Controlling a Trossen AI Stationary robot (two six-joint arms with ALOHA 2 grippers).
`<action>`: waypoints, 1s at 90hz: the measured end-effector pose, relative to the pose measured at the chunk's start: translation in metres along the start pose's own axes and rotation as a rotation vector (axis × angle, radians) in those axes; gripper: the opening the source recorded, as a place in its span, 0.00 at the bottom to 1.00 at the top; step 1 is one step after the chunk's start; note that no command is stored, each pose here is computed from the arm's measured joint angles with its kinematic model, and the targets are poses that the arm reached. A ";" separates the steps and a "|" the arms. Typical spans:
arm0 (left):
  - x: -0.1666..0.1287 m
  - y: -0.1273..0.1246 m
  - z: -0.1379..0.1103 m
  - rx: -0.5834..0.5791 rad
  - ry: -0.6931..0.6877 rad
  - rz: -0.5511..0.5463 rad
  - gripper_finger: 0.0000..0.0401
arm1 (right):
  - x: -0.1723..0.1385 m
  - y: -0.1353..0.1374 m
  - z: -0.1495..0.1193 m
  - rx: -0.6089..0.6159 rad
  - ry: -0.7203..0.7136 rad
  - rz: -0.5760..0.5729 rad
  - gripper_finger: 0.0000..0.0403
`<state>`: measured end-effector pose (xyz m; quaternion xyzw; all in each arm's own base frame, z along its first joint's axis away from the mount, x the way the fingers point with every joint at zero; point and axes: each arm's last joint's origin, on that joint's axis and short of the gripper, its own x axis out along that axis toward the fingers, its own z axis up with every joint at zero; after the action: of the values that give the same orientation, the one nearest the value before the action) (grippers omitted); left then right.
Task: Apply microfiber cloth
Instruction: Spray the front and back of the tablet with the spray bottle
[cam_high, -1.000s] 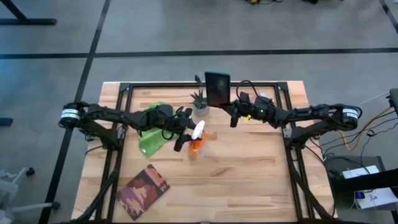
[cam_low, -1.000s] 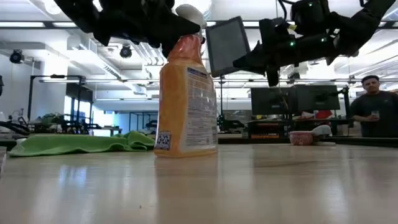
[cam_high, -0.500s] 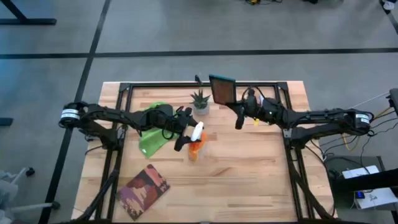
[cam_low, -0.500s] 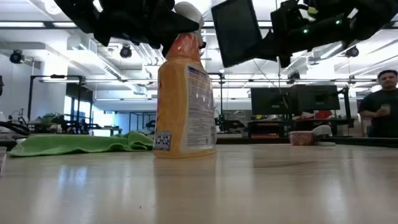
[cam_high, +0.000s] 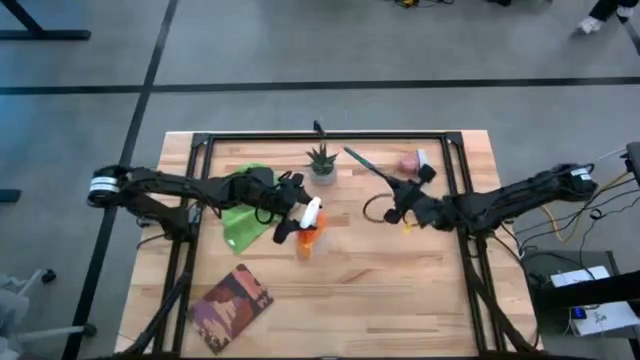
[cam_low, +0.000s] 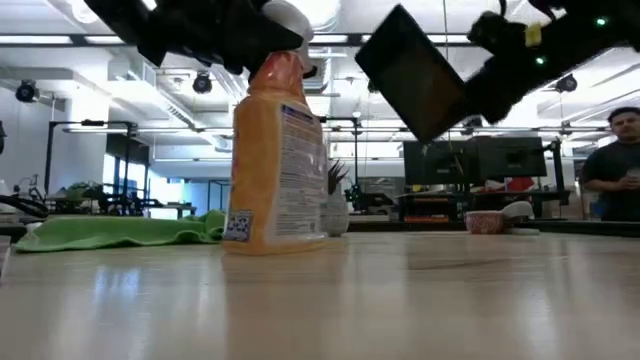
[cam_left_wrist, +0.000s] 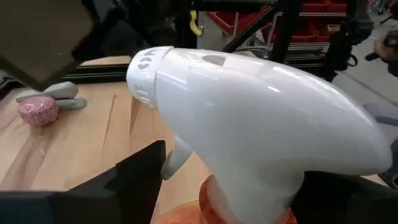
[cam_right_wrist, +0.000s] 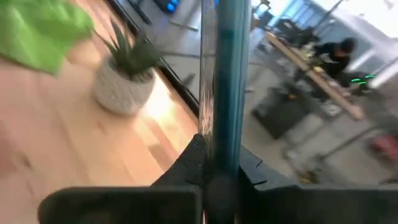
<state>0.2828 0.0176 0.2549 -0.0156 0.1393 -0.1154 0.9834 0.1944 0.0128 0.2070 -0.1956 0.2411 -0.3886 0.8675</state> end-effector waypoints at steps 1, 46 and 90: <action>0.000 0.000 0.000 -0.002 0.000 0.000 0.68 | 0.000 0.001 0.000 -0.008 0.002 -0.002 0.02; -0.001 -0.001 0.000 -0.071 0.007 -0.009 0.68 | 0.027 0.054 0.002 -0.802 0.182 -0.265 0.02; -0.001 -0.001 0.001 -0.104 0.011 -0.009 0.68 | 0.042 0.053 0.010 -1.444 0.384 -0.238 0.02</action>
<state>0.2817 0.0170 0.2558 -0.0668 0.1502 -0.1125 0.9800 0.2554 0.0148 0.1756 -0.6689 0.5601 -0.2523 0.4187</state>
